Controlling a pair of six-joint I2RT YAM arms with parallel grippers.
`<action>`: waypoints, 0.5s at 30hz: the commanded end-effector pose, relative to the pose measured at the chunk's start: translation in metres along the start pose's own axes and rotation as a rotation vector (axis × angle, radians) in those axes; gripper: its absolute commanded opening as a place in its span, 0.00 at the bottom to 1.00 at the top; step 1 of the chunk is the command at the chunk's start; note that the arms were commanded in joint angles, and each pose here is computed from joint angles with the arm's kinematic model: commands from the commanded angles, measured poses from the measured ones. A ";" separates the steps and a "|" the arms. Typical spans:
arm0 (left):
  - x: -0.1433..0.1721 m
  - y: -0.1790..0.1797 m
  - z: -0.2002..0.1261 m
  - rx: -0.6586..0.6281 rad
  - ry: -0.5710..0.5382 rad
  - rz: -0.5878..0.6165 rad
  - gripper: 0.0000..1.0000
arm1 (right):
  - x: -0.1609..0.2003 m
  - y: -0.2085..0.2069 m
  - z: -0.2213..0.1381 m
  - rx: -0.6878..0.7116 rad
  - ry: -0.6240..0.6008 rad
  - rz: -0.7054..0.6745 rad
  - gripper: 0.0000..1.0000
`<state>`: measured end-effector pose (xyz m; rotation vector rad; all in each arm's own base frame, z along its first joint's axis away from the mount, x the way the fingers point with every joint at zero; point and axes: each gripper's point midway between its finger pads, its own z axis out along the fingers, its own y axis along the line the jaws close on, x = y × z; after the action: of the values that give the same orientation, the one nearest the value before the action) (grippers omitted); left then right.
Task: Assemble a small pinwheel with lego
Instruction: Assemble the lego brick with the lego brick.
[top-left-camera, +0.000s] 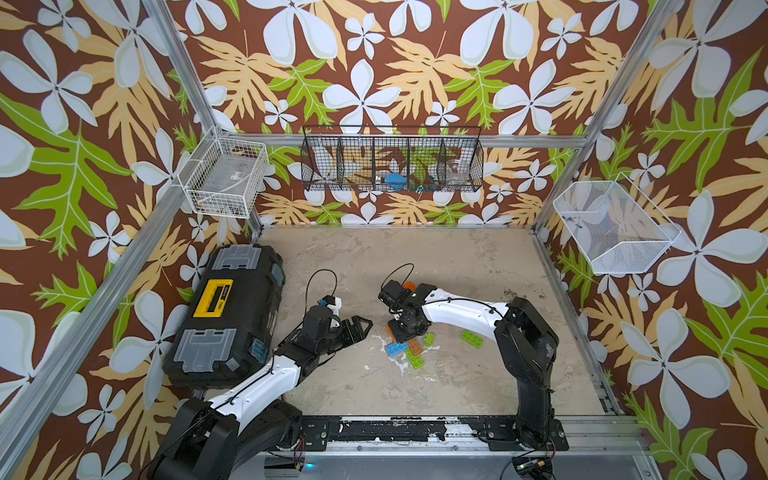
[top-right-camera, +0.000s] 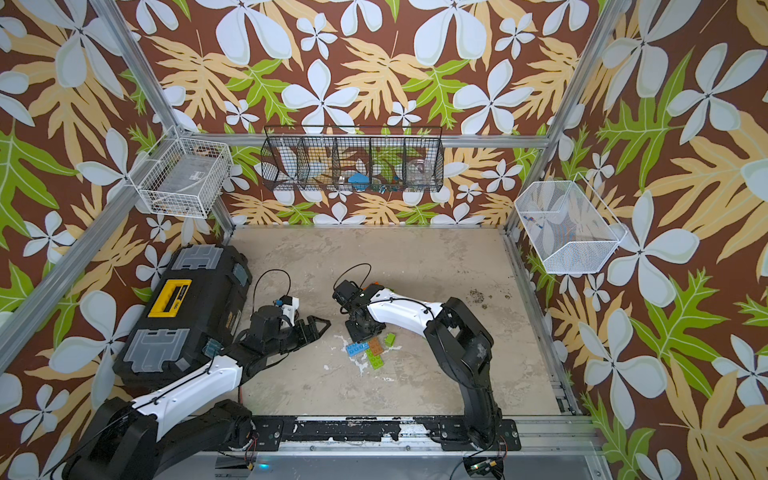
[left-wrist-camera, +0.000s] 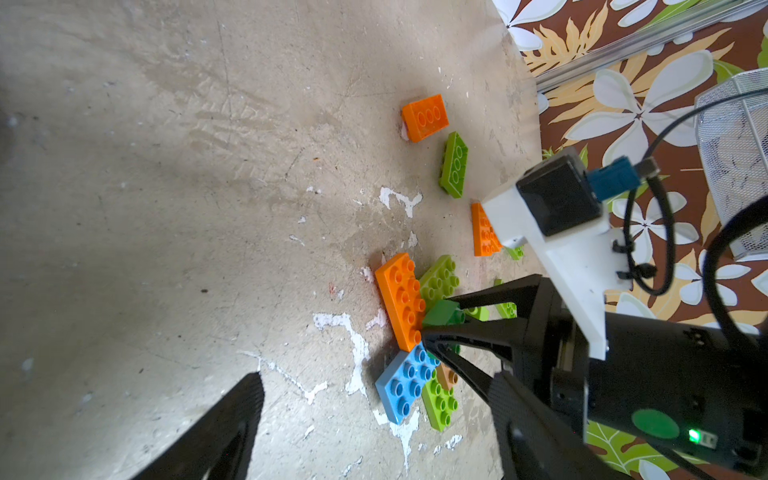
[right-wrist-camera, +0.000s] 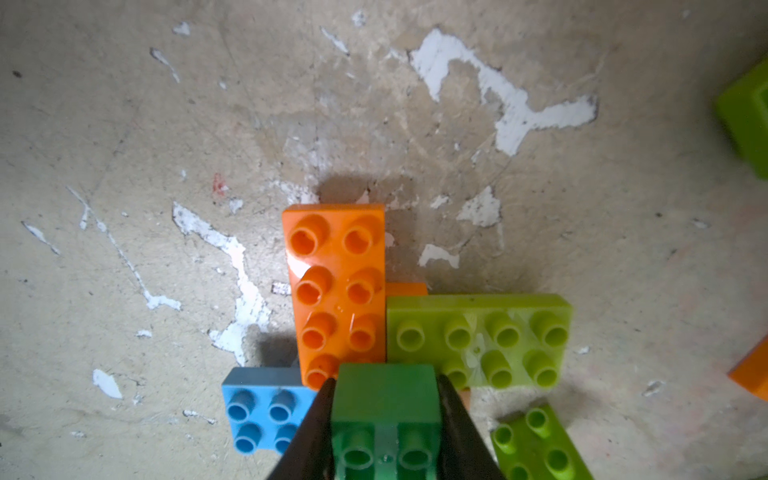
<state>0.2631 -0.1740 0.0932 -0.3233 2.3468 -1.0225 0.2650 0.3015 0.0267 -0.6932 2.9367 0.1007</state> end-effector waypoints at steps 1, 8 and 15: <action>-0.005 -0.007 0.000 0.025 -0.011 0.016 0.88 | 0.019 -0.007 0.019 0.020 0.091 0.010 0.12; -0.006 -0.008 0.000 0.027 -0.014 0.015 0.88 | 0.007 -0.003 0.001 0.003 0.045 0.009 0.37; -0.005 -0.009 0.000 0.028 -0.012 0.019 0.87 | -0.003 0.002 -0.016 -0.015 0.013 0.007 0.49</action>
<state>0.2651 -0.1756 0.0967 -0.3165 2.3366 -1.0316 0.2668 0.3074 0.0393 -0.6866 2.9430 0.1471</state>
